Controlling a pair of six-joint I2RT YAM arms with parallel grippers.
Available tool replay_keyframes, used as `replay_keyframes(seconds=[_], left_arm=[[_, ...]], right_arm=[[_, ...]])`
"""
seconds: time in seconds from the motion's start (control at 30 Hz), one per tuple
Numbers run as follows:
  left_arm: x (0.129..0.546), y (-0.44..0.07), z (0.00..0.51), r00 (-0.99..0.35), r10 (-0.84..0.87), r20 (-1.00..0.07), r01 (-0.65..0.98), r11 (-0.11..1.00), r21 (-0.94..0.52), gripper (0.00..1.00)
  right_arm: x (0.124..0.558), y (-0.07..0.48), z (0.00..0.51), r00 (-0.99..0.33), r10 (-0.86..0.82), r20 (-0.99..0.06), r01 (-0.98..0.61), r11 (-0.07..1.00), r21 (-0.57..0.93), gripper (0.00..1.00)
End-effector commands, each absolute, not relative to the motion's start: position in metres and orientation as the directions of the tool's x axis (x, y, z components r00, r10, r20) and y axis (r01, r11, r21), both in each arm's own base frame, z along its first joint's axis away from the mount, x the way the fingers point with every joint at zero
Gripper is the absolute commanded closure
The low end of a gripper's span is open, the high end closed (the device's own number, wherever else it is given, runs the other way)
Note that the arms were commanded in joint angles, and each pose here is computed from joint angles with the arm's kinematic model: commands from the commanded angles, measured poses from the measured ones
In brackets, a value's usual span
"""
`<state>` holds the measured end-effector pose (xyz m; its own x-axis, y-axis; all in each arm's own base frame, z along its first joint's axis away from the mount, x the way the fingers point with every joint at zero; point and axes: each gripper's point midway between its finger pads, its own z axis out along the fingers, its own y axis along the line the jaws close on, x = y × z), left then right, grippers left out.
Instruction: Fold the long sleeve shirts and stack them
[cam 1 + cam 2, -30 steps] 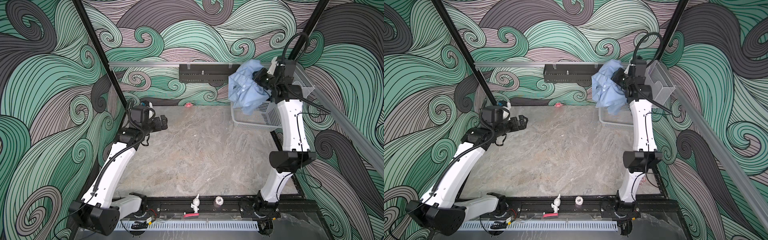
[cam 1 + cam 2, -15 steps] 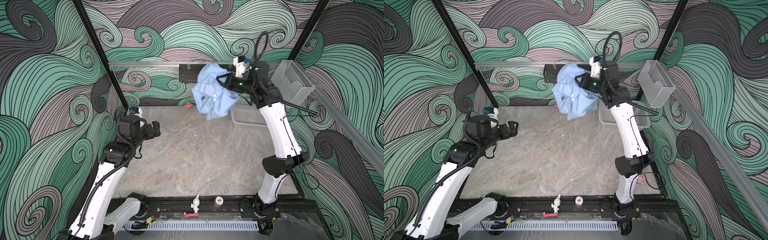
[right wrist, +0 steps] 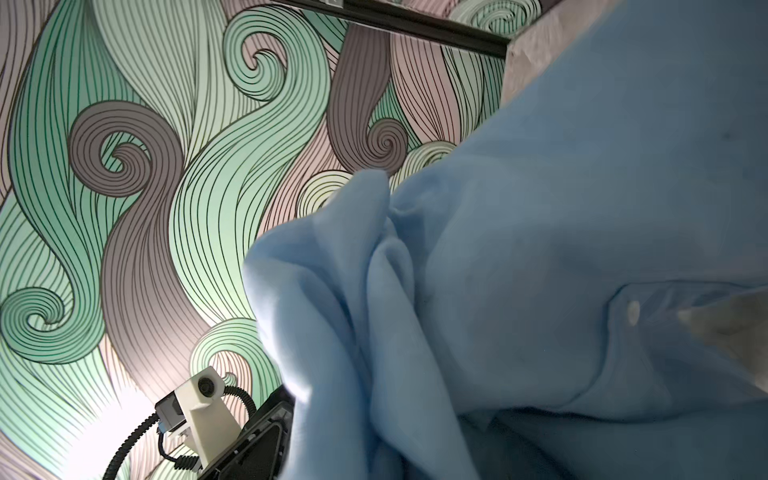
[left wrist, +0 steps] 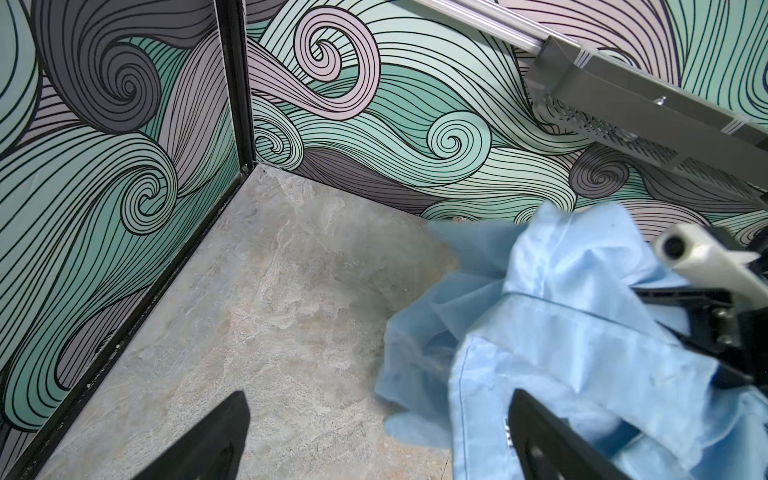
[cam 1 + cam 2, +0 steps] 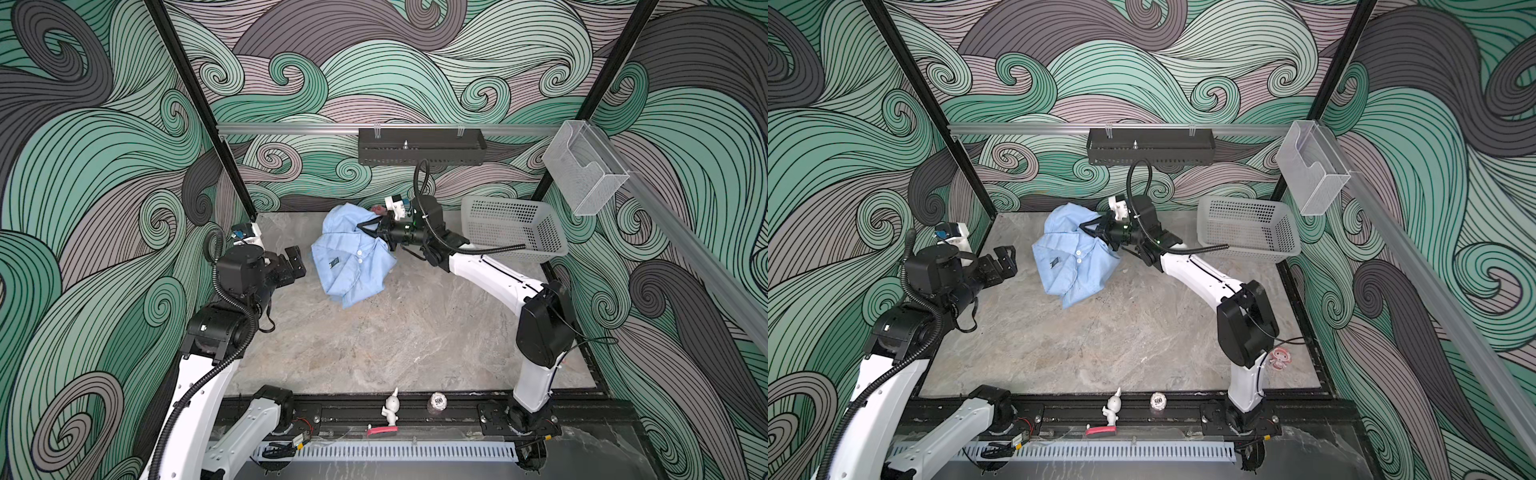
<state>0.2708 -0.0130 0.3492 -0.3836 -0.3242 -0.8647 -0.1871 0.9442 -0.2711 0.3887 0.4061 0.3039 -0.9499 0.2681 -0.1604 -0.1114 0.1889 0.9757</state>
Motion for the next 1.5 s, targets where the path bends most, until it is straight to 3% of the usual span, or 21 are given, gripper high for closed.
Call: replay_keyframes(seconds=[0.0, 0.03, 0.1, 0.17, 0.27, 0.33, 0.53, 0.73, 0.87, 1.1, 1.33, 1.47], left_arm=[[0.275, -0.011, 0.341, -0.395, -0.35, -0.85, -0.214, 0.934, -0.285, 0.01], [0.277, -0.013, 0.338, -0.403, -0.35, -0.845, -0.208, 0.935, -0.288, 0.01], [0.278, -0.016, 0.336, -0.412, -0.351, -0.841, -0.198, 0.935, -0.293, 0.01], [0.279, -0.017, 0.333, -0.421, -0.346, -0.839, -0.194, 0.937, -0.289, 0.01], [0.279, -0.018, 0.33, -0.434, -0.332, -0.837, -0.184, 0.943, -0.279, 0.01], [0.28, -0.019, 0.324, -0.448, -0.326, -0.832, -0.184, 0.945, -0.271, 0.01], [0.282, -0.024, 0.299, -0.496, -0.331, -0.803, -0.181, 0.944, -0.277, 0.01], [0.274, -0.016, 0.281, -0.513, -0.342, -0.787, -0.232, 0.938, -0.257, 0.01], [0.257, 0.005, 0.278, -0.478, -0.386, -0.789, -0.346, 0.908, -0.235, 0.01], [0.236, 0.02, 0.282, -0.418, -0.411, -0.81, -0.399, 0.884, -0.243, 0.01], [0.231, 0.023, 0.283, -0.416, -0.394, -0.819, -0.398, 0.889, -0.226, 0.01], [0.231, 0.022, 0.283, -0.418, -0.39, -0.821, -0.391, 0.893, -0.226, 0.01]], right_arm=[[0.405, 0.382, 0.302, -0.938, 0.323, -0.128, -0.101, 0.098, 0.99, 0.99], [0.409, 0.373, 0.283, -0.935, 0.334, -0.116, -0.076, 0.13, 0.989, 0.92], [0.414, 0.337, 0.226, -0.921, 0.376, -0.1, 0.01, 0.279, 0.96, 0.57], [0.408, 0.289, 0.18, -0.898, 0.417, -0.139, 0.091, 0.485, 0.87, 0.38], [0.387, 0.213, 0.157, -0.876, 0.372, -0.308, 0.134, 0.8, 0.585, 0.18], [0.376, 0.177, 0.166, -0.863, 0.309, -0.4, 0.133, 0.902, 0.41, 0.11], [0.34, 0.179, 0.2, -0.852, 0.035, -0.522, -0.04, 0.991, 0.131, 0.13], [0.298, 0.284, 0.187, -0.801, -0.279, -0.53, -0.33, 0.944, 0.002, 0.24], [0.291, 0.346, 0.161, -0.782, -0.392, -0.485, -0.425, 0.904, -0.045, 0.31], [0.322, 0.385, 0.098, -0.823, -0.394, -0.409, -0.359, 0.919, -0.164, 0.35], [0.348, 0.377, 0.06, -0.843, -0.364, -0.396, -0.251, 0.917, -0.309, 0.34], [0.357, 0.363, 0.05, -0.843, -0.362, -0.397, -0.215, 0.904, -0.369, 0.38]])
